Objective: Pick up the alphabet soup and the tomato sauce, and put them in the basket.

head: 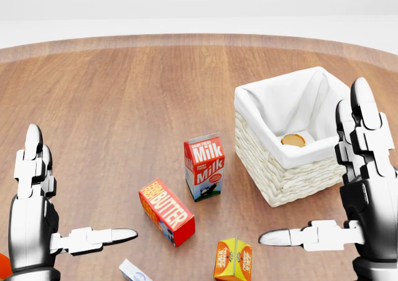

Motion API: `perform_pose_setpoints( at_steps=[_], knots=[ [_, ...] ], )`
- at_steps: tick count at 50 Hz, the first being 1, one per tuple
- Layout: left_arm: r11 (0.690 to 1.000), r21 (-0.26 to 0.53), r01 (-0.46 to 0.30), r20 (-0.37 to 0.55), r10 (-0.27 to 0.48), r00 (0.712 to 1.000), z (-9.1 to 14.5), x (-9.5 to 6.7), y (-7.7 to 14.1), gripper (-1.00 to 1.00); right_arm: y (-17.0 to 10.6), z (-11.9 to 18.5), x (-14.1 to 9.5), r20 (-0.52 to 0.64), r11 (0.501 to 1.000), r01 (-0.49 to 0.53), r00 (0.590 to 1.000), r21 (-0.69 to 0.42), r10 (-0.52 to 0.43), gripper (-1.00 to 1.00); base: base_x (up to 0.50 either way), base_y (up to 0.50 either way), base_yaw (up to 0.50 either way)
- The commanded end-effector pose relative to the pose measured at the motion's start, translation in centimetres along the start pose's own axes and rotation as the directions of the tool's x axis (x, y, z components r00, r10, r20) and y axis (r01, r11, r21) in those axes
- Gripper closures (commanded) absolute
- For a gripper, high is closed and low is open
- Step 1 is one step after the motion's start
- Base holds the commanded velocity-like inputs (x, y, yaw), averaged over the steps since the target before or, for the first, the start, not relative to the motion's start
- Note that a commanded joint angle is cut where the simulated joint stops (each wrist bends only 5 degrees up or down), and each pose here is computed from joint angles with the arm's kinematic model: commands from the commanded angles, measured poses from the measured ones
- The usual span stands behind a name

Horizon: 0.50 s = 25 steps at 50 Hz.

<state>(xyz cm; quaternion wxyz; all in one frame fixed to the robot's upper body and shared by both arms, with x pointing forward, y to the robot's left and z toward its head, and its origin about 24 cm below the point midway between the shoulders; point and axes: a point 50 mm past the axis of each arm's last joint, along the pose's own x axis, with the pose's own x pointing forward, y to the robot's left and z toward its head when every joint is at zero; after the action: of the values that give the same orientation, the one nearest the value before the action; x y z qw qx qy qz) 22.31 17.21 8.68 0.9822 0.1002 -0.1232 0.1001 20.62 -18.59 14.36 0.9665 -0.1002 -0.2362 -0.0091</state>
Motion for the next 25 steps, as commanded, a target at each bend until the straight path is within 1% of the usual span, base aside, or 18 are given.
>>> perform_pose_setpoints(
  at_steps=[1, 11, 14, 25],
  knots=[
    [1.0, -0.002, -0.006, 0.006, 0.006, 1.0, 0.1, 0.1, 0.1, -1.0, 0.1, 0.5, -1.3, -0.01, 1.0, -0.011, 1.0, 0.029, 0.011, -1.0, 0.0, 0.0, 0.0],
    [1.0, -0.005, -0.011, 0.0, 0.011, 1.0, 0.0, 0.2, 0.1, -1.0, 0.2, 0.1, -2.4, -0.05, 0.998, -0.019, 0.999, 0.058, 0.021, -1.0, 0.0, 0.0, 0.0],
    [1.0, -0.008, -0.012, 0.014, 0.012, 1.0, 0.3, 0.3, 0.2, -1.0, 0.0, 0.6, -2.6, -0.036, 0.998, -0.016, 0.999, 0.066, 0.019, -1.0, 0.0, 0.0, 0.0],
    [1.0, -0.01, -0.014, 0.014, 0.014, 1.0, 0.3, 0.3, 0.2, -1.0, 0.1, 0.5, -3.7, -0.066, 0.995, -0.029, 0.997, 0.096, 0.035, -1.0, 0.0, 0.0, 0.0]
  ],
)
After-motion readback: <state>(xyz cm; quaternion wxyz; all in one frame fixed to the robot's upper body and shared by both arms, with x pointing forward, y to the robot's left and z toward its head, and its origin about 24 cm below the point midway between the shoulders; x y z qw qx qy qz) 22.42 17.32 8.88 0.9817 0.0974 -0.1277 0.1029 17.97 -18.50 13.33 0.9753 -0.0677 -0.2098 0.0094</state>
